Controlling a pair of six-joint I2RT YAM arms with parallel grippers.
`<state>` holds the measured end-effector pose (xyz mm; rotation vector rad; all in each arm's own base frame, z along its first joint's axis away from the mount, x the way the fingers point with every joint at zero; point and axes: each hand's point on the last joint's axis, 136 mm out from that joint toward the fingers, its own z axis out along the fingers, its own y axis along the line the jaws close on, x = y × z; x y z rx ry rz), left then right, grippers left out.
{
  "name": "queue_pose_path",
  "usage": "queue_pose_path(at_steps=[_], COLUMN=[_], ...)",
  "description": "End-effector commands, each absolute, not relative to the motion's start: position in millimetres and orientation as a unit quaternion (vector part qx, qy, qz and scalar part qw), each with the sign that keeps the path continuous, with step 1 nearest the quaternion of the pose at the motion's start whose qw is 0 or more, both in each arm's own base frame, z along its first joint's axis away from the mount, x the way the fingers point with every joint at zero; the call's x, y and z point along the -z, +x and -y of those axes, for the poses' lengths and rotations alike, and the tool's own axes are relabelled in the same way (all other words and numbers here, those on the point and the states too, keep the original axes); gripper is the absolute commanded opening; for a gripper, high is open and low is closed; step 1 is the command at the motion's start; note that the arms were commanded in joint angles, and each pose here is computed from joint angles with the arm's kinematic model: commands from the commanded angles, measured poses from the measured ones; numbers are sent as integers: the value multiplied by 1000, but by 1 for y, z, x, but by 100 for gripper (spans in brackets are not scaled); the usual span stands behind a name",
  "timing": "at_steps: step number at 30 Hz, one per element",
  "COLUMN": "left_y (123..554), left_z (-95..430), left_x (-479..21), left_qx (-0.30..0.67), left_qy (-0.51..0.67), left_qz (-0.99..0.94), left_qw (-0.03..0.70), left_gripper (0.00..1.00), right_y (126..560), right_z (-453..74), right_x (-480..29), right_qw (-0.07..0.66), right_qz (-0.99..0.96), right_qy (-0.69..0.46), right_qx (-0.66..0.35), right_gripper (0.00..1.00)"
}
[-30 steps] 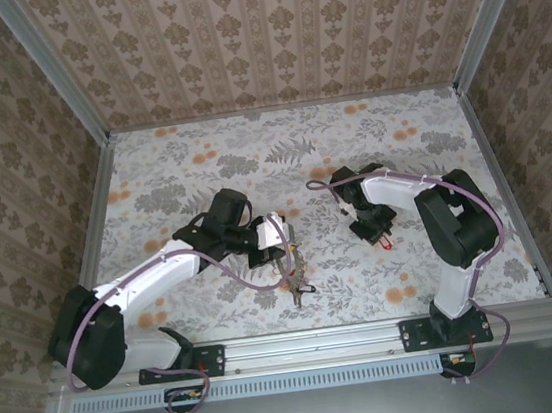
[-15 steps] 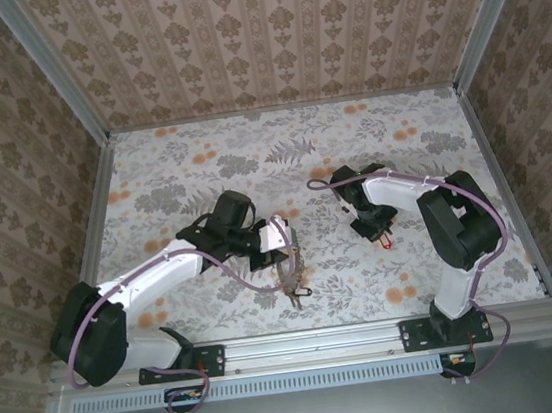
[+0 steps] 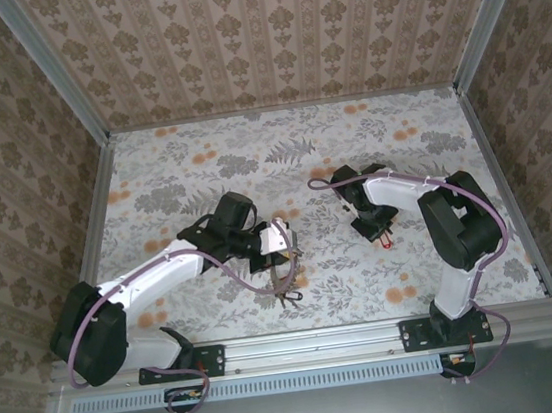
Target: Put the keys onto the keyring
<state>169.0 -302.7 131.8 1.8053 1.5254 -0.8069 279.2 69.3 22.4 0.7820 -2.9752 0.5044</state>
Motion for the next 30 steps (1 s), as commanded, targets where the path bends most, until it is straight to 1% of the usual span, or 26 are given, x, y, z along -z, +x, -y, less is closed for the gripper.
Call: queue_pose_path(at_steps=[1, 3, 7, 11, 15, 19, 21, 24, 27, 30], left_y=[165, 164, 164, 167, 178, 194, 204, 218, 225, 225], left_z=[308, 309, 311, 312, 308, 301, 298, 292, 288, 288], left_x=[-141, -143, -147, -152, -159, -166, -170, -175, -178, -180], left_qx=[324, 329, 339, 346, 334, 288, 263, 231, 214, 215], left_qy=[687, 685, 677, 666, 652, 640, 625, 602, 587, 580], left_qz=[-565, -564, -563, -571, -590, -611, -627, -646, -655, -653], left_qw=[322, 324, 330, 334, 340, 367, 383, 410, 426, 437], left_gripper=[0, 0, 0, 0, 0, 0, 0, 0, 0, 0], right_y=[281, 283, 294, 301, 299, 285, 271, 256, 251, 244], right_z=[-65, -67, -69, -87, -114, -151, -176, -205, -228, -251], right_x=[-27, -28, -40, -67, -105, -140, -154, -170, -188, -196], right_qw=[-3, -10, -56, -141, -240, -326, -365, -425, -449, -438], right_qz=[957, 960, 967, 968, 949, 903, 864, 808, 782, 767], right_qy=[238, 231, 204, 191, 203, 263, 317, 376, 383, 411], right_qx=[-166, -158, -141, -77, 13, 95, 138, 160, 199, 226], right_gripper=[6, 2, 0, 0, 0, 0, 0, 0, 0, 0])
